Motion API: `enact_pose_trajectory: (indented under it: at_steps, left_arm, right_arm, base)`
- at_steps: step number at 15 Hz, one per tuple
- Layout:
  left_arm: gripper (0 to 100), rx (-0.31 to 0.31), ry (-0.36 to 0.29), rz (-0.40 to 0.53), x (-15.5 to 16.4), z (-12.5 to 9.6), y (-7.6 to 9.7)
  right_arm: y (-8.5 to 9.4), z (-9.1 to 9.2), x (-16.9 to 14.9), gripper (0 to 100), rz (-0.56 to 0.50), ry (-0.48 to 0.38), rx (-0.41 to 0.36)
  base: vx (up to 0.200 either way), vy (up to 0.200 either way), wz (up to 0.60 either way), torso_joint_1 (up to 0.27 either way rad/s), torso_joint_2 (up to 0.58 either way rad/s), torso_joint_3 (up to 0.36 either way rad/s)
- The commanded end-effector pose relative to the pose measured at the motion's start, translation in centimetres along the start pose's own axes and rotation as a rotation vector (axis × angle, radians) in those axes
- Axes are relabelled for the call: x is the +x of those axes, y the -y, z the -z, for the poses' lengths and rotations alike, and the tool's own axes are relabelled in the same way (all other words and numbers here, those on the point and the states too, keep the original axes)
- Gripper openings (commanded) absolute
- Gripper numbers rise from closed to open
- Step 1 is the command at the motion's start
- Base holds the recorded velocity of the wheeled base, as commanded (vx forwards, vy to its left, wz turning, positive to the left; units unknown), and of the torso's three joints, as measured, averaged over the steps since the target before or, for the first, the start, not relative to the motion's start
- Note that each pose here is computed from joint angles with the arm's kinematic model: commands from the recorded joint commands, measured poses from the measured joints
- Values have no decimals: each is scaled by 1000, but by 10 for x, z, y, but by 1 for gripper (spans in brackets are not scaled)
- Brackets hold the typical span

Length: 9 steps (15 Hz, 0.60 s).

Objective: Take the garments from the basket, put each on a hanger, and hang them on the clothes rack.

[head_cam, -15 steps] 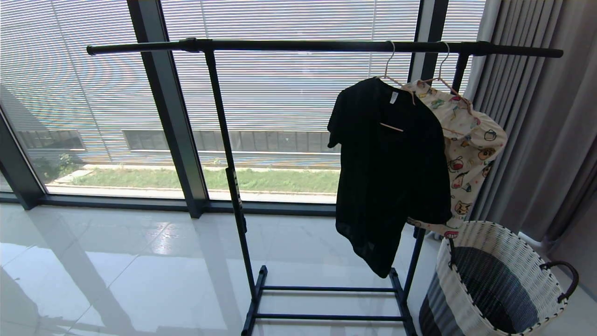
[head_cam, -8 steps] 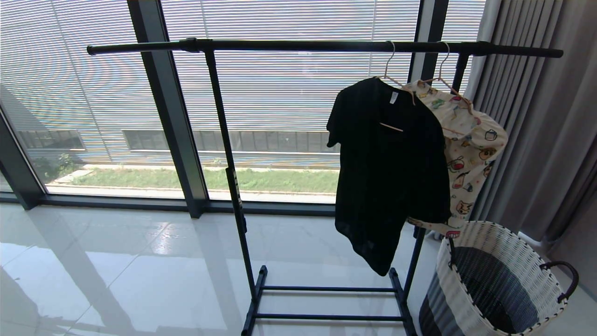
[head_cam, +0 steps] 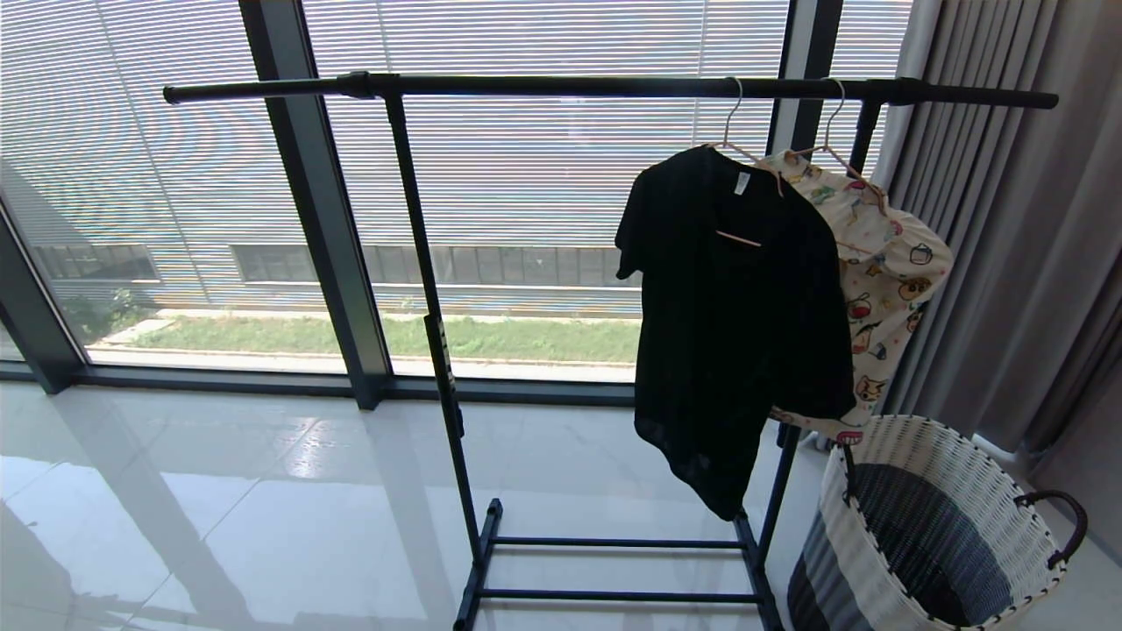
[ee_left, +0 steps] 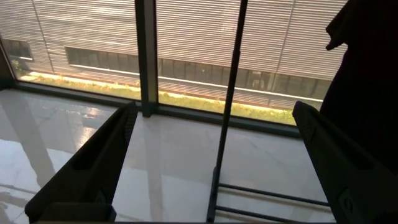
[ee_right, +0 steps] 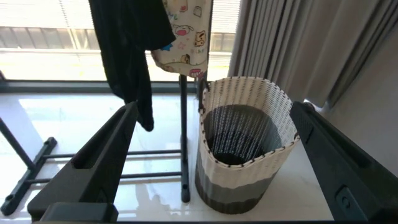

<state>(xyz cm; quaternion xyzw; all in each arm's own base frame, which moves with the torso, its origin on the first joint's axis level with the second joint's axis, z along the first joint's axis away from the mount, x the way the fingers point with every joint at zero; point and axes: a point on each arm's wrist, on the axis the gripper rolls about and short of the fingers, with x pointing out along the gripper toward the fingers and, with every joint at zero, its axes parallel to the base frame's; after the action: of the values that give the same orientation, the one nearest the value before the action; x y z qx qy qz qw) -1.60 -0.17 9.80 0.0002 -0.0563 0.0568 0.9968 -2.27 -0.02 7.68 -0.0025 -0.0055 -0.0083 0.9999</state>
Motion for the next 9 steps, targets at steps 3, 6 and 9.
enact_pose_trajectory:
  at_steps: [3, 6, 9]
  left_arm:
    - [100, 0, 12, -1, 0, -2, 0]
    - [100, 0, 21, -2, 0, -2, 0]
    - [100, 1, 24, -2, 0, -3, 0]
  right_arm:
    - [0, 0, -1, 100, 16, -36, 99]
    - [2, 0, 0, 100, 68, -2, 141]
    - [1, -10, 0, 100, 31, 98, -87]
  base:
    - [0, 0, 0, 0, 0, 0]
    - [0, 0, 0, 0, 0, 0]
    - [0, 0, 0, 0, 0, 0]
